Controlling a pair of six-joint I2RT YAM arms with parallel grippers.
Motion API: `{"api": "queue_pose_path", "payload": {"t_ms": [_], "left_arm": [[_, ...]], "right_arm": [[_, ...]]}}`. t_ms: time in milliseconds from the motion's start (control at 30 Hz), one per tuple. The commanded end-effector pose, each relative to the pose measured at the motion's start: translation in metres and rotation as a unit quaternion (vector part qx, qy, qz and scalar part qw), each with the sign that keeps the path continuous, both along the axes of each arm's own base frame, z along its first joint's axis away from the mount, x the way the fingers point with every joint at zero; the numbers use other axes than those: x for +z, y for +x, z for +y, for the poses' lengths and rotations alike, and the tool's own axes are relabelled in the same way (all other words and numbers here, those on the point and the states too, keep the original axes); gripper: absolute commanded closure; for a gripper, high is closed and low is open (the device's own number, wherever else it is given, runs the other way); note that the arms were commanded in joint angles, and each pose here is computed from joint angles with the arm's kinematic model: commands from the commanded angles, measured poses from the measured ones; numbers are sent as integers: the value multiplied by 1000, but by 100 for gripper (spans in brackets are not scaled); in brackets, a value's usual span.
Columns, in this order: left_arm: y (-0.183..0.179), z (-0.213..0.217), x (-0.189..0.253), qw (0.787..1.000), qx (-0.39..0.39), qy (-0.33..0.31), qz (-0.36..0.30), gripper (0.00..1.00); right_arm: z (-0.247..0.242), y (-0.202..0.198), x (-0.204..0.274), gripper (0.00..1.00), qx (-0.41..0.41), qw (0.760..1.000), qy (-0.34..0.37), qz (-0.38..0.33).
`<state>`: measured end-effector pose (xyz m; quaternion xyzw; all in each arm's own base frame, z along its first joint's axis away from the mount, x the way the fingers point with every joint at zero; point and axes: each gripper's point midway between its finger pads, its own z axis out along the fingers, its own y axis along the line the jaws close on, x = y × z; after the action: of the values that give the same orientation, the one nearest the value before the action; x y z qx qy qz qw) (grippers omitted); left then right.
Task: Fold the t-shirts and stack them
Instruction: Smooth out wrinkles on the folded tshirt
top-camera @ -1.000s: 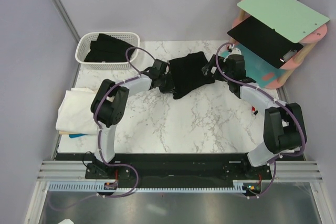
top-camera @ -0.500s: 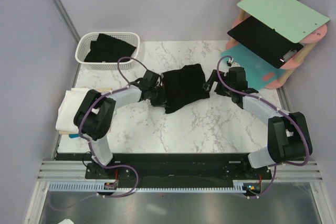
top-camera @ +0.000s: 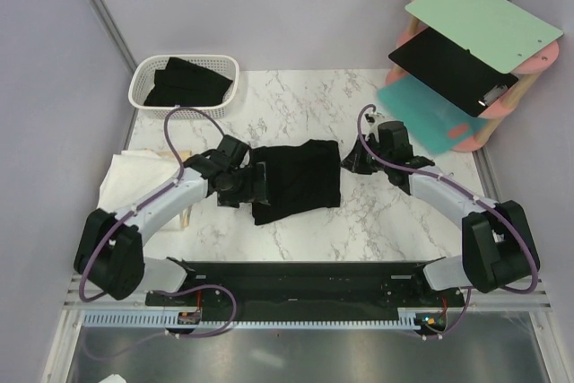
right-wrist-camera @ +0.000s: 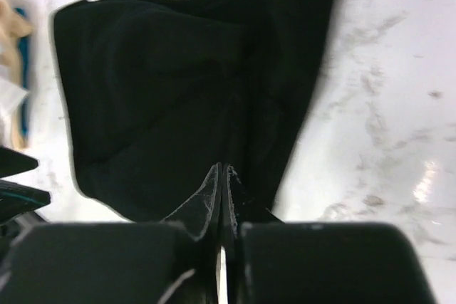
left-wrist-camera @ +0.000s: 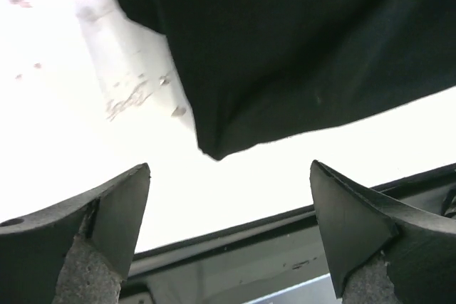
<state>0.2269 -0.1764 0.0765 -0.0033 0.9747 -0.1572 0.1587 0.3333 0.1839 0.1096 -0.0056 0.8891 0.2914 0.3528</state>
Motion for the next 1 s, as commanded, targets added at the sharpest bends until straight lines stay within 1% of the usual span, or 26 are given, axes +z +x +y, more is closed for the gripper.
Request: {"api": "queue_pose_path", "payload": {"t_ms": [0, 133, 233, 267, 333, 367, 400, 433, 467, 500, 533, 567, 633, 667, 700, 733, 767, 800, 833, 900, 967], "left_arm": [[18, 19, 46, 996, 18, 37, -74, 0], [33, 16, 57, 995, 19, 41, -93, 0], [47, 7, 57, 994, 16, 38, -101, 2], [53, 4, 59, 994, 18, 34, -107, 2], [63, -3, 55, 993, 16, 27, -112, 2], [73, -9, 59, 992, 15, 17, -126, 2], [77, -13, 60, 991, 13, 10, -131, 2], [83, -18, 55, 992, 10, 8, -128, 2], [94, -26, 62, 989, 9, -5, -146, 2], [100, -30, 62, 989, 8, -13, -150, 2], [104, -38, 55, 990, 0, -21, -141, 3], [115, -45, 63, 987, 0, -33, -154, 8], [123, -54, 61, 988, -5, -42, -151, 18], [131, -60, 58, 988, -6, -45, -148, 28], [135, -64, 60, 987, -9, -50, -151, 32], [139, -67, 60, 987, -9, -54, -151, 38], [146, -71, 54, 988, -9, -51, -147, 67], [149, -74, 53, 988, -10, -54, -145, 84], [154, -76, 52, 988, -9, -53, -145, 98], [158, -77, 38, 990, -5, -50, -131, 98], [164, -75, 31, 990, 3, -50, -131, 98]], "right_arm": [[49, 4, 58, 100, 66, 994, 65, -62], [88, -13, 66, 100, 111, 985, 125, -43], [103, -23, 49, 100, 126, 981, 147, -23], [103, -28, 35, 100, 122, 981, 150, -2], [105, -30, 21, 100, 124, 979, 159, 6], [103, -35, 8, 100, 121, 980, 158, 20], [105, -36, 6, 100, 121, 978, 167, 21], [105, -39, -3, 100, 122, 977, 171, 36], [104, -47, -14, 100, 124, 976, 173, 49], [105, -48, -12, 100, 122, 974, 187, 49], [105, -52, -18, 100, 120, 973, 188, 56], [101, -60, -29, 100, 117, 973, 184, 69], [97, -64, -42, 100, 114, 975, 175, 75], [93, -68, -51, 100, 109, 976, 169, 83], [93, -68, -53, 100, 108, 976, 171, 76], [91, -70, -61, 100, 103, 977, 167, 85], [88, -73, -69, 100, 99, 977, 163, 91], [89, -72, -72, 100, 102, 977, 166, 89], [88, -75, -85, 100, 98, 976, 161, 105], [91, -76, -90, 100, 103, 974, 171, 107], [90, -81, -104, 100, 96, 972, 174, 128]]}}
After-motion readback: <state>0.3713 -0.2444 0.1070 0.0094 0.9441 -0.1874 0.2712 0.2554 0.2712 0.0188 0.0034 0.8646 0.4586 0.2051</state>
